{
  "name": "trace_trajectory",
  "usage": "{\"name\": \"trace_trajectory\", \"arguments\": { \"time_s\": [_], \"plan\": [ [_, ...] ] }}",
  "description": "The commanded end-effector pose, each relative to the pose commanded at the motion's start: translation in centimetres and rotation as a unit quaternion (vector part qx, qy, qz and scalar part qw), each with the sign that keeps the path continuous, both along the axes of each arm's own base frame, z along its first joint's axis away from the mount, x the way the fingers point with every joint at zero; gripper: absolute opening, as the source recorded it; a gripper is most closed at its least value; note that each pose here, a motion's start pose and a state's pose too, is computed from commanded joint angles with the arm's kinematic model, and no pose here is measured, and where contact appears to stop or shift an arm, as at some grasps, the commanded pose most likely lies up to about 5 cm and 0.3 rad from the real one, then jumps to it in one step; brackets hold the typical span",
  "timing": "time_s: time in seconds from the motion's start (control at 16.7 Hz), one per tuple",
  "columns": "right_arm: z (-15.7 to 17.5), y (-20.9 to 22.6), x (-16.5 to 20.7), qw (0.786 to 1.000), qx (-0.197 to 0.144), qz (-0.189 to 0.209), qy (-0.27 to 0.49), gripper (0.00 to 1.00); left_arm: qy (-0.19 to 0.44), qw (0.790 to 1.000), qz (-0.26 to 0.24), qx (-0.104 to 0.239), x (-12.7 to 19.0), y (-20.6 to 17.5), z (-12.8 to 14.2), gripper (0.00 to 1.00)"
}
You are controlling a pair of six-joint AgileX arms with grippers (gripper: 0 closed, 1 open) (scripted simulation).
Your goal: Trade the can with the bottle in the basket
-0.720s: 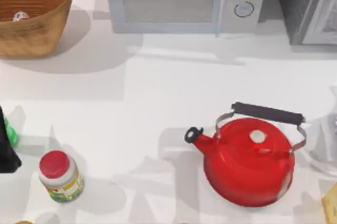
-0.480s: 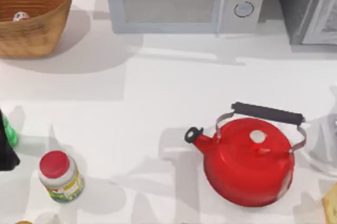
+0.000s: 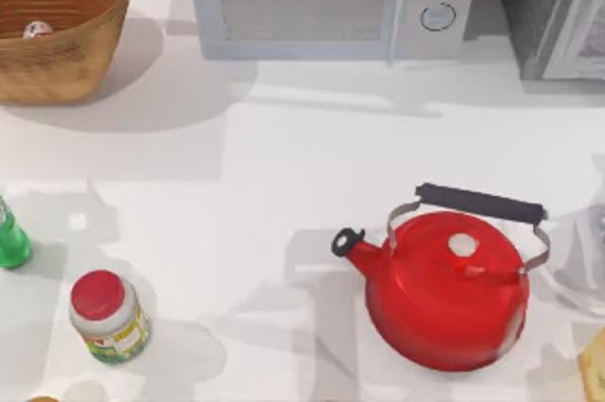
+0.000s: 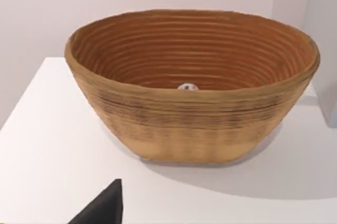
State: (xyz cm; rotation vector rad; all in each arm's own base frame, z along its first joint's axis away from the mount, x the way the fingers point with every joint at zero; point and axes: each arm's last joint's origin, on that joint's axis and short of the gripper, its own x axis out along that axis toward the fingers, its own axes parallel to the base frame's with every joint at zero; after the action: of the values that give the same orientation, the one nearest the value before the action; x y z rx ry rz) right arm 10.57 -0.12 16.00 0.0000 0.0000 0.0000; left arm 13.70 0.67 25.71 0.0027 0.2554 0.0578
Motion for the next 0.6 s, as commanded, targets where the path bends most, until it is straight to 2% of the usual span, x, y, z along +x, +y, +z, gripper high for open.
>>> {"name": "trace_trajectory", "arguments": {
  "time_s": [0.18,0.36,0.6],
  "plan": [
    [0.0,0.0,0.0,1.0,0.0,0.0,0.0,1.0,0.076,0.997,0.0,-0.002,4.2,0.5,4.0,1.0],
    [0.0,0.0,0.0,1.0,0.0,0.0,0.0,1.0,0.159,0.987,-0.004,-0.005,10.2,1.1,6.8,1.0],
    [0.0,0.0,0.0,1.0,0.0,0.0,0.0,1.0,0.267,0.964,-0.013,-0.012,19.7,2.1,7.1,1.0]
  ]
}}
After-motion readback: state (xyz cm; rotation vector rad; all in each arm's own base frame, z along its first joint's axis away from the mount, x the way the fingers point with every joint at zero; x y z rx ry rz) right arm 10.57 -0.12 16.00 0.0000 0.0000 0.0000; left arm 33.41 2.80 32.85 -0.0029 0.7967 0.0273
